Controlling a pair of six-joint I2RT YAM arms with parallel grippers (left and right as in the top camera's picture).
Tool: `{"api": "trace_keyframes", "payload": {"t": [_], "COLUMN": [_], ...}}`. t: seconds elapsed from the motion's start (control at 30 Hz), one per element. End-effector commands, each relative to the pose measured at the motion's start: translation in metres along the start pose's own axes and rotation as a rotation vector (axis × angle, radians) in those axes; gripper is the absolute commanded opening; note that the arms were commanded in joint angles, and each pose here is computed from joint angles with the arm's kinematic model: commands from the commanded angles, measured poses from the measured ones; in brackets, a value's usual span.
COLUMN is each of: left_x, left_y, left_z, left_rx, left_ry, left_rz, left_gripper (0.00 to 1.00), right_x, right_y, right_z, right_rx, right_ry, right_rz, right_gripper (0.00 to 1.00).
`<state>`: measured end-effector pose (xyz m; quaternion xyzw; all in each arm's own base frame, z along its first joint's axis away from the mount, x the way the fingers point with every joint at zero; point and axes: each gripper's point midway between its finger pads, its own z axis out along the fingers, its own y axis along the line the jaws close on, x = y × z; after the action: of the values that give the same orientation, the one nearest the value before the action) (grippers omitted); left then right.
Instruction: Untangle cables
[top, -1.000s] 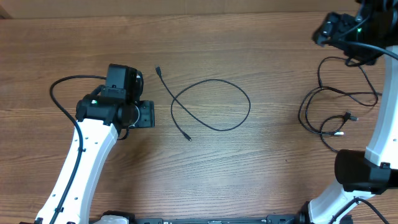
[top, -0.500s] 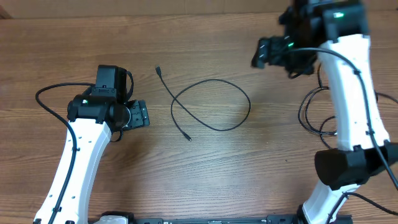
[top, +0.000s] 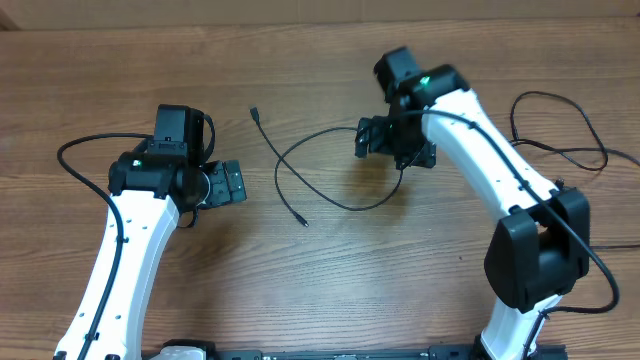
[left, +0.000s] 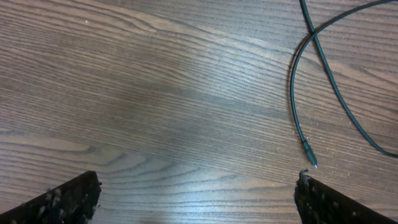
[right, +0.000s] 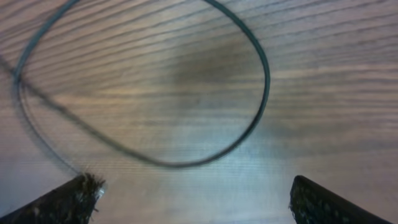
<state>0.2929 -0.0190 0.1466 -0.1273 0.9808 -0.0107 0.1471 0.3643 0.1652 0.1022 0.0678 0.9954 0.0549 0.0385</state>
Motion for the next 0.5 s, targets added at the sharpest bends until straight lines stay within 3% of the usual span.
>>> {"api": "trace_keyframes", "payload": {"t": [0.0,0.2,0.47], "left_x": [-0.006,-0.006,-0.006], "left_y": [0.002,0.002,0.002], "left_z": [-0.004,-0.004,-0.004], "left_rx": [-0.008,-0.008,-0.008], "left_ry": [-0.02,-0.019,-0.018], "left_rz": [-0.013,-0.012,-0.012], "left_gripper": [0.99,1.0,1.0], "right_x": [-0.007,-0.008,-0.009], "right_y": [-0.019,-0.031,-0.031], "right_z": [0.024,0.068,0.073], "right_rx": [0.08,0.093,0.079], "right_ry": [-0.073,-0.144,-0.159], "right_rz": [0.059,0.052,0.116], "right_gripper": [0.96,0.96,0.95]}}
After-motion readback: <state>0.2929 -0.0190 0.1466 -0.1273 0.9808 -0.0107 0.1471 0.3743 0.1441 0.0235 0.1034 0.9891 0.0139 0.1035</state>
